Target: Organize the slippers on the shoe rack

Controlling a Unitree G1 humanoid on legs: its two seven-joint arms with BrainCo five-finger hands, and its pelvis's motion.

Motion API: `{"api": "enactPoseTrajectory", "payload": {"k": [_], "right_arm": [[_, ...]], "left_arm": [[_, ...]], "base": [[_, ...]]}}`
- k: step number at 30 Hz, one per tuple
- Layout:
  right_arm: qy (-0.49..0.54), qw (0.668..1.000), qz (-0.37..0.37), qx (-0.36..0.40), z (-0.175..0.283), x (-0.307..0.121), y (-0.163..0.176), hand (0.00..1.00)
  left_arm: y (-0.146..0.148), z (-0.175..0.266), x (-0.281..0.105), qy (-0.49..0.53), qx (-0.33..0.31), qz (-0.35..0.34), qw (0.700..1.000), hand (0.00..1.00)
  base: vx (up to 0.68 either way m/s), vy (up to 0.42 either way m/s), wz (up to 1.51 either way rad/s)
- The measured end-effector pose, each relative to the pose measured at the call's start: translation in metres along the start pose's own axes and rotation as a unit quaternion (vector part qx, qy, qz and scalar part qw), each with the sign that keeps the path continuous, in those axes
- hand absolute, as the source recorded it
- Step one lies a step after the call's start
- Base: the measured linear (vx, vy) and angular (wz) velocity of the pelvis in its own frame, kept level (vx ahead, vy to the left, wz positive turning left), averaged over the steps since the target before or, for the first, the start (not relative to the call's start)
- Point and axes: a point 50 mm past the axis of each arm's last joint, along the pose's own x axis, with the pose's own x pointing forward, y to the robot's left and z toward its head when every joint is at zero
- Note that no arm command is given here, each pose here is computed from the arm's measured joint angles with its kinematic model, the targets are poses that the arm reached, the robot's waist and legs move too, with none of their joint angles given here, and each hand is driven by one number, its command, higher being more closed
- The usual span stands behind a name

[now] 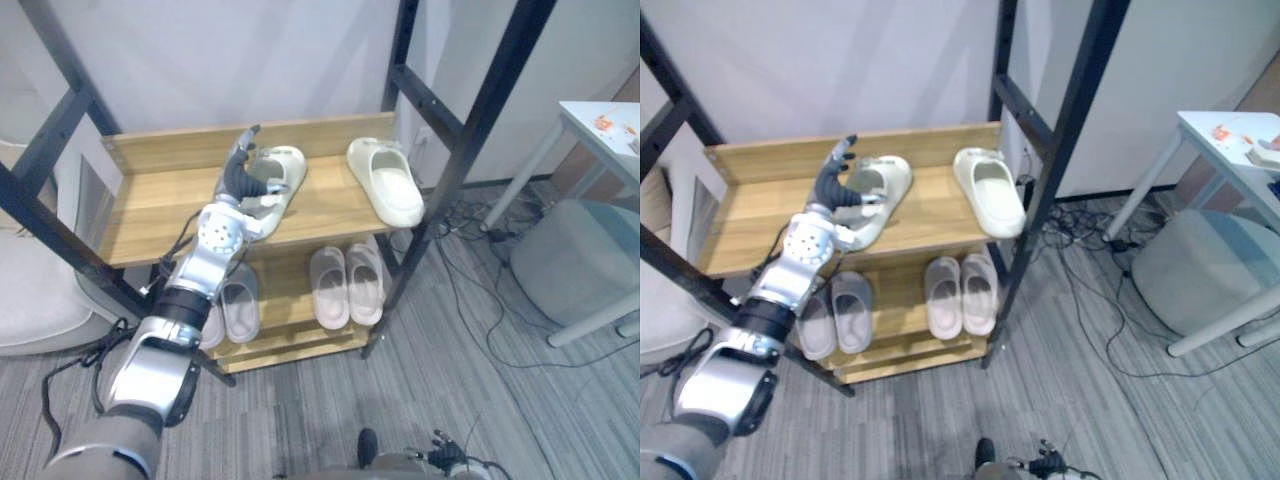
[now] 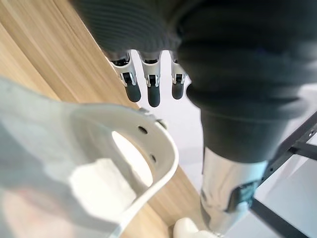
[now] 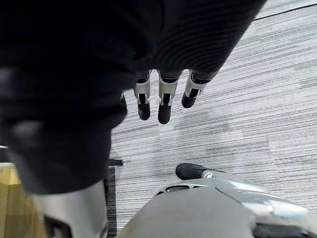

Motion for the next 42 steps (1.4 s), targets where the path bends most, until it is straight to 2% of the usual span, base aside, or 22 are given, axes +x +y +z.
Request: {"api": "enactPoseTrajectory", "payload": {"k": [2, 10, 29, 42], "right_arm": [[-0.001, 1.0, -0.001, 0.005, 0.0, 0.0, 0.0, 0.0], [-0.009, 1.0, -0.003, 0.007, 0.002, -0.001, -0.001, 0.0], [-0.01, 1.0, -0.013, 0.02, 0.001, -0.001, -0.006, 0.0], [-0.008, 1.0, -0.015, 0.023, -0.001, -0.002, -0.006, 0.0]], "left_arm": [[0.007, -0.006, 0.0, 0.009, 0.028, 0.004, 1.0, 0.0], [0.017, -0.009, 0.006, 0.019, 0.064, 0.018, 0.998, 0.0], [0.04, -0.018, 0.005, 0.044, 0.063, 0.063, 0.995, 0.0], [0.038, -0.038, 0.002, 0.092, 0.107, 0.05, 0.989, 0.0]], "base": [[-0.02, -0.013, -0.24], [-0.04, -0.013, -0.11], [-0.02, -0.013, -0.02], [0.0, -0.001, 0.0]]}}
